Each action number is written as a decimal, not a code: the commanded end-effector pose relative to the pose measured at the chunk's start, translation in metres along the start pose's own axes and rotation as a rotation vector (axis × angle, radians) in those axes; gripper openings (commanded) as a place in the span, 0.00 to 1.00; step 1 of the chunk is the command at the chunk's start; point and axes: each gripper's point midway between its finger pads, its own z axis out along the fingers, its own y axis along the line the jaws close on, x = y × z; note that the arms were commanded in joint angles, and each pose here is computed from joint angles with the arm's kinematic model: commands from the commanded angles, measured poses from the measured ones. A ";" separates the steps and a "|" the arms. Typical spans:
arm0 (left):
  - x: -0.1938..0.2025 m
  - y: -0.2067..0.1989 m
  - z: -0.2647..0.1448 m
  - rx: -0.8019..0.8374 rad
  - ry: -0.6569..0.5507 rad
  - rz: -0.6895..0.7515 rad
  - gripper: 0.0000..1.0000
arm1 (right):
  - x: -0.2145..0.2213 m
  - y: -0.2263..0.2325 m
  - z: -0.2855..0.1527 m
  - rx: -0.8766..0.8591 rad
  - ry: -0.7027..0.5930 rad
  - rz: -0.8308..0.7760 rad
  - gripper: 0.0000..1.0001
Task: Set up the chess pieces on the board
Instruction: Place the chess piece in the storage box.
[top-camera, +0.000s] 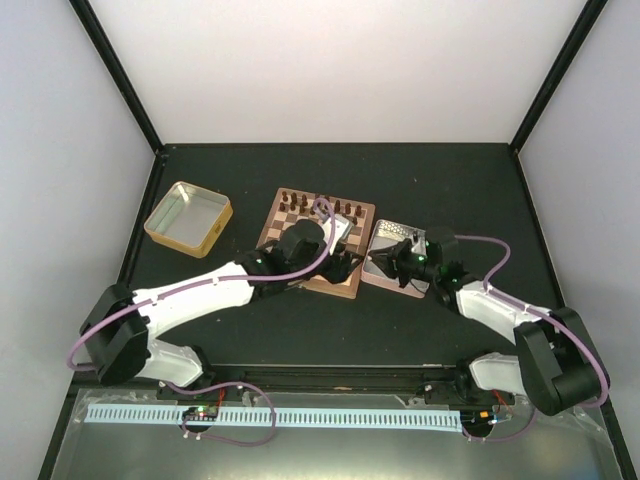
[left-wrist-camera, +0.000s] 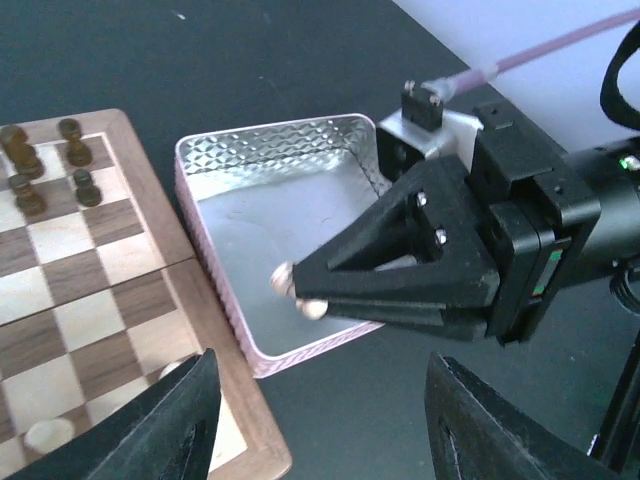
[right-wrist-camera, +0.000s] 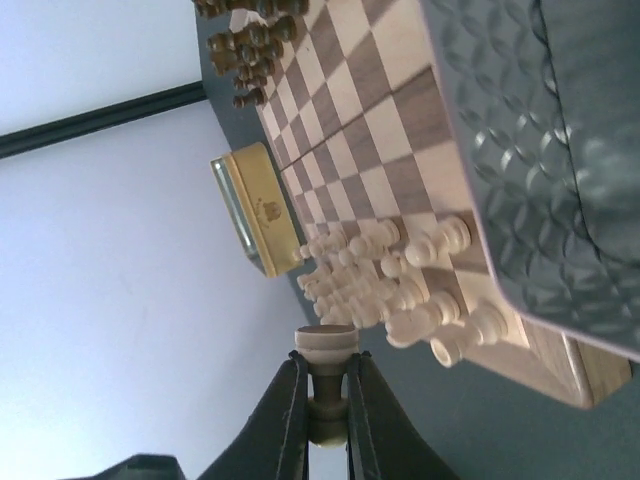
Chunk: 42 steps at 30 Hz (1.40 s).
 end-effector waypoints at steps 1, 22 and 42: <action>-0.018 -0.011 0.016 0.023 -0.086 0.045 0.56 | 0.008 0.019 -0.011 -0.147 0.039 0.217 0.07; -0.008 0.000 0.028 -0.045 -0.021 0.012 0.52 | -0.098 -0.079 -0.014 0.264 -0.311 0.331 0.11; -0.008 0.003 0.046 -0.093 0.065 0.021 0.52 | -0.141 -0.041 -0.026 0.416 -0.404 -0.196 0.38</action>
